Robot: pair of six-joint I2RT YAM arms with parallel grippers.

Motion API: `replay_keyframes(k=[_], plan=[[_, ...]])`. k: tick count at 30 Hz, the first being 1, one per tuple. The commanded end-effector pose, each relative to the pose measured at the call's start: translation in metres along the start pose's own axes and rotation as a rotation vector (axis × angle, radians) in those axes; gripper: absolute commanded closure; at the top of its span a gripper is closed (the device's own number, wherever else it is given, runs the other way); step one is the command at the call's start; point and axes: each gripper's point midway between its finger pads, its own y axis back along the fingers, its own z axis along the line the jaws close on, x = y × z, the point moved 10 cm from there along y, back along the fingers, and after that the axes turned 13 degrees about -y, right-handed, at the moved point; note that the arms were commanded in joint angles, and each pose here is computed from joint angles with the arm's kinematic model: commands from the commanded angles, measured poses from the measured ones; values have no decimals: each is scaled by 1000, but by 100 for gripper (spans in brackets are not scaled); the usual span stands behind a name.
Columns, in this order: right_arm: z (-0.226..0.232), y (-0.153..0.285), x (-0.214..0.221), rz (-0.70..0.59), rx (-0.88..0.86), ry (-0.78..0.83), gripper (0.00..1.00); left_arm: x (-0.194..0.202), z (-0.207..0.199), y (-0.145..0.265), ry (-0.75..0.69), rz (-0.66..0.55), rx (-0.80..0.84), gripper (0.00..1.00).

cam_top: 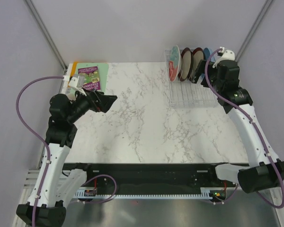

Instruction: Unload the plates from the dish rack

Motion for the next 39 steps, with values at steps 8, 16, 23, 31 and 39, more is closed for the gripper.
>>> replay_keyframes(k=[8,16,23,31,39], plan=[[41,-117,-29,155,-122,72,2,14,16,-36,83,76,87,0],[51,-201,-28,136,-16,108,2,29,48,-69,104,150,-45,0],[60,-235,-6,103,89,235,2,33,60,-85,124,147,-96,0],[69,-261,35,57,265,402,7,39,65,-89,130,160,-127,4],[51,-278,52,15,417,429,16,50,63,-83,147,178,-127,4]])
